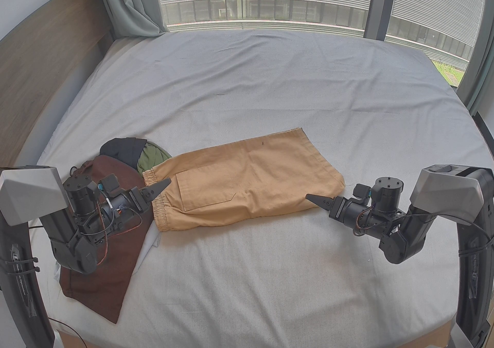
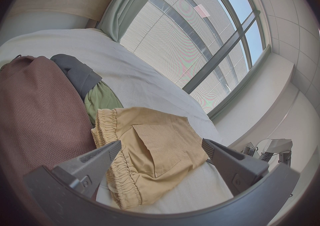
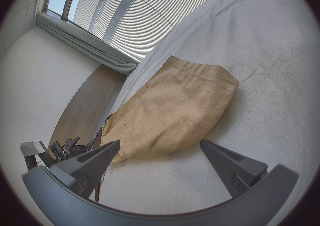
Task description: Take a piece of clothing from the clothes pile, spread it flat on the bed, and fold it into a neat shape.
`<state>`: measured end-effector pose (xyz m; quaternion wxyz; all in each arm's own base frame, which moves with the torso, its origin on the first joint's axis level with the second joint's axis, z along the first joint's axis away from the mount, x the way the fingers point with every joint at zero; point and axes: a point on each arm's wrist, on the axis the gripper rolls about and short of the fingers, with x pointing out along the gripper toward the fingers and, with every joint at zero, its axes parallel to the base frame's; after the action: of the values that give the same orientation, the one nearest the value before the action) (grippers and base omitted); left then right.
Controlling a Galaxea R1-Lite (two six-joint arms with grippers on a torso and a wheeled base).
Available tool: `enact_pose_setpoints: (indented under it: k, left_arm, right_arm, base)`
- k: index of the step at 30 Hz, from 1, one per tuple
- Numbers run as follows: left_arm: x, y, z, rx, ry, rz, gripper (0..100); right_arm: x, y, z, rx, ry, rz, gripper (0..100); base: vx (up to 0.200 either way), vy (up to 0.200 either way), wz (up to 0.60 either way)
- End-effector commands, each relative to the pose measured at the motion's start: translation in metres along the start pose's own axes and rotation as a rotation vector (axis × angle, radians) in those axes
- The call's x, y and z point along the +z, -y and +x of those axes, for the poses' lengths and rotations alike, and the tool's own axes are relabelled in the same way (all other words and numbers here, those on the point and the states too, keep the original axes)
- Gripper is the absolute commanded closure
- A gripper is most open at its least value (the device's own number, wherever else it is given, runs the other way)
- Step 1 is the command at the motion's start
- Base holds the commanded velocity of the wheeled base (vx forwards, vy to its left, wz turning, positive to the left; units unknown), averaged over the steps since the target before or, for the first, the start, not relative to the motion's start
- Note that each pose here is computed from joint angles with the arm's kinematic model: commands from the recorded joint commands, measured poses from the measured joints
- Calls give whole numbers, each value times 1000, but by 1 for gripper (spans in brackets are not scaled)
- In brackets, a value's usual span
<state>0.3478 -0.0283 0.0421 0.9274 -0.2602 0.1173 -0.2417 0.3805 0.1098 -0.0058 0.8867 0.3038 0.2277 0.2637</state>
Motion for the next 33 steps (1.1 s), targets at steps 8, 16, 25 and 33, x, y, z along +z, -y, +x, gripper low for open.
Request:
enact_pose_setpoints:
  k: [8,16,25,33]
  left_arm:
    - [0,-1,0,3,0,0,0]
    - [-2,-2,0,5,-4,-1,0]
    - [-2,-3,0,7,-4,-3,0]
    - [-4,-4,1,9,-11,-5,0]
  right_arm:
    - [-8,9,12,-1,-13,4,0]
    - [-20,9,29,-6,-7,-2,0]
    - [-26,4,47,13,21,26,0]
    - [-34,-2,64,47,29,65,0]
  base:
    - [0,0,0]
    - [0,0,0]
    - [0,0,0]
    - [0,0,0]
